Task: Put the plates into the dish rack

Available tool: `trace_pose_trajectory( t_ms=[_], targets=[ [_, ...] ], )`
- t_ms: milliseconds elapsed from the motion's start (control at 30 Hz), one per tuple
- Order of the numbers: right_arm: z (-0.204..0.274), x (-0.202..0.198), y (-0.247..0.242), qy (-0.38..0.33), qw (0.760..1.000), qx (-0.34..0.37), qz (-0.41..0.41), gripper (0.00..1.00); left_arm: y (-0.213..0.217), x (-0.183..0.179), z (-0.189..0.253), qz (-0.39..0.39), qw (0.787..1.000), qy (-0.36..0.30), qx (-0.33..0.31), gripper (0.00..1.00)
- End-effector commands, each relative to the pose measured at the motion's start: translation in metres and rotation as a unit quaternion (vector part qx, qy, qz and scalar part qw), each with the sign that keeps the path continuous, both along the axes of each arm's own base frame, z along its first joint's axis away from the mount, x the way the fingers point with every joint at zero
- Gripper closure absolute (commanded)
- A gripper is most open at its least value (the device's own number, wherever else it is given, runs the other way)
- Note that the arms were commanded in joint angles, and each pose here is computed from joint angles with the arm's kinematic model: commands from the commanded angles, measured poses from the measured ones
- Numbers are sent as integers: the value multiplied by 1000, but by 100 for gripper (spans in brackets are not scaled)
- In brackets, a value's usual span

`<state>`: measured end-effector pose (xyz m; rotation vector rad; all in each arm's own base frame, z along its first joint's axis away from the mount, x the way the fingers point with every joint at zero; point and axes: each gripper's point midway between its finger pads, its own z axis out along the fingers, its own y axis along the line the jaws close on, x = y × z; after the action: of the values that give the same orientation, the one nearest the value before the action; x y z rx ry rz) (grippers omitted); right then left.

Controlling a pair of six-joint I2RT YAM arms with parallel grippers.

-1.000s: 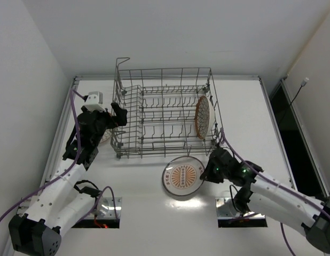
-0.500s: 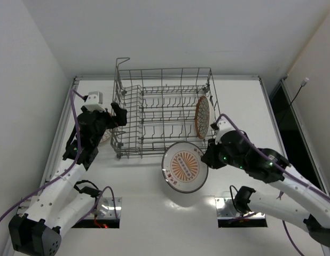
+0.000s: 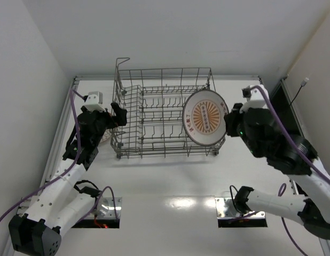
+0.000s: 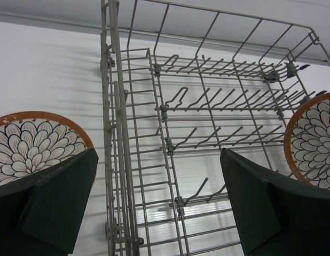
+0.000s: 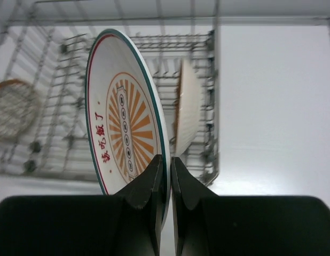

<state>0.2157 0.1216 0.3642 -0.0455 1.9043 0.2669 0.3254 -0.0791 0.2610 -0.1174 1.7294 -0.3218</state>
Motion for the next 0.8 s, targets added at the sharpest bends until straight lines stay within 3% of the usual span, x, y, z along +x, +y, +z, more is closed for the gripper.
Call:
trace_pose_trajectory(
  t_ms=[0,67,133,300,500,767],
  targets=[
    [-1,39,-10,-3,989,-89,-119,100,-2,2,5,-1,1000,-10,4,0],
    [4,49,-13,-3,978,-110,-175,100,-2,2,5,-1,1000,-10,4,0],
    [-17,65,-4,20,963,-182,-196,100,-2,2,5,-1,1000,-10,4,0],
    [-40,87,12,36,939,-261,-219,100,-2,2,5,-1,1000,-10,4,0],
    [-30,104,14,10,908,-320,-269,100,-3,2,5,-6,1000,-10,4,0],
    [-47,118,29,17,899,-354,-256,100,-3,2,5,-6,1000,-10,4,0]
  ],
)
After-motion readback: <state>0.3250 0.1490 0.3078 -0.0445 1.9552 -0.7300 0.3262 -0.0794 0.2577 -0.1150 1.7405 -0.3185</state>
